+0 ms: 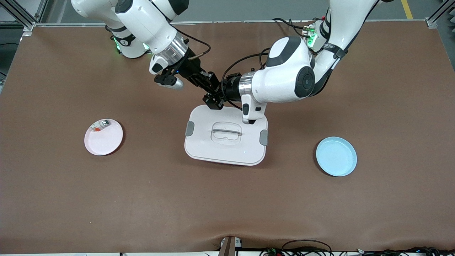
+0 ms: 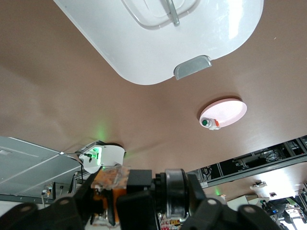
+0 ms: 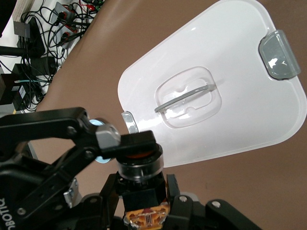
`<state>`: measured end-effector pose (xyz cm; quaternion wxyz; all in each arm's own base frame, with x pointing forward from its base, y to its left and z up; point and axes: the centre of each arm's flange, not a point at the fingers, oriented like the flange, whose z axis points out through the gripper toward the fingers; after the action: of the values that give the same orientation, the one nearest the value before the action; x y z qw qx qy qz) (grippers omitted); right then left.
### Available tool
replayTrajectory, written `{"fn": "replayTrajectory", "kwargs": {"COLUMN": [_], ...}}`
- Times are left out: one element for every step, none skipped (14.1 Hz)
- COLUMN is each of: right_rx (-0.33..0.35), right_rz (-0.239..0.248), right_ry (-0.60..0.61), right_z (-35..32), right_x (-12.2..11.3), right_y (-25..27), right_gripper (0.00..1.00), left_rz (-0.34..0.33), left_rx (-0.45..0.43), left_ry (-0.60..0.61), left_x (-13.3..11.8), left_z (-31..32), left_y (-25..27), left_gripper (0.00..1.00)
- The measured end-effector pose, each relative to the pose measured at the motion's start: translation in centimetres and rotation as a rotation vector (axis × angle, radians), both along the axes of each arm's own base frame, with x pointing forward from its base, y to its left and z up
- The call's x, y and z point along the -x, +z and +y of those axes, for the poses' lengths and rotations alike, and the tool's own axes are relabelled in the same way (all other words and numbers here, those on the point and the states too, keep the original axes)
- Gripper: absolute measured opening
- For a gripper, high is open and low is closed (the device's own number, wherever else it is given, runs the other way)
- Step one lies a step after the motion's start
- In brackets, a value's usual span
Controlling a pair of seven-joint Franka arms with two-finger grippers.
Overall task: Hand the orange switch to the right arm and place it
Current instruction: 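Grasp the orange switch with the right gripper from the left gripper, then open the left gripper and withdraw it while the right gripper carries the switch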
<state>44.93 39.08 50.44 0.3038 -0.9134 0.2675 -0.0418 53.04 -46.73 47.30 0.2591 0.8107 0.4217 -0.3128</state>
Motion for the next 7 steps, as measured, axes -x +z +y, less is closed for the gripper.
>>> {"fn": "replayTrajectory", "kwargs": {"right_rx": [-0.001,-0.001,-0.002,-0.004,-0.004,0.003,0.016], "right_rz": [0.003,0.003,0.003,0.001,0.003,0.02,0.053], "right_ry": [-0.003,-0.004,-0.005,-0.006,-0.007,-0.001,0.019], "right_z": [0.0,0.0,0.0,0.0,-0.2,-0.3,-0.2], "right_x": [0.0,0.0,-0.1,-0.2,-0.4,-0.6,-0.5], "right_y": [0.0,0.0,0.1,0.2,0.4,0.7,1.3], "right_gripper": [0.45,0.44,0.44,0.44,0.44,0.44,0.44], "left_rz": [-0.003,-0.007,-0.01,-0.016,-0.029,-0.058,-0.099], "left_rx": [0.003,0.005,0.007,0.007,0.001,-0.014,-0.03], "left_ry": [0.002,0.005,0.012,0.021,0.032,0.044,0.059], "left_x": [-0.1,-0.2,-0.5,-1.0,-1.5,-2.3,-3.3], "left_z": [0.0,0.1,0.3,0.8,1.5,2.5,3.7], "left_y": [0.2,0.4,0.5,0.7,1.0,1.6,2.5], "left_gripper": [0.96,1.0,1.0,1.0,1.0,1.0,1.0]}}
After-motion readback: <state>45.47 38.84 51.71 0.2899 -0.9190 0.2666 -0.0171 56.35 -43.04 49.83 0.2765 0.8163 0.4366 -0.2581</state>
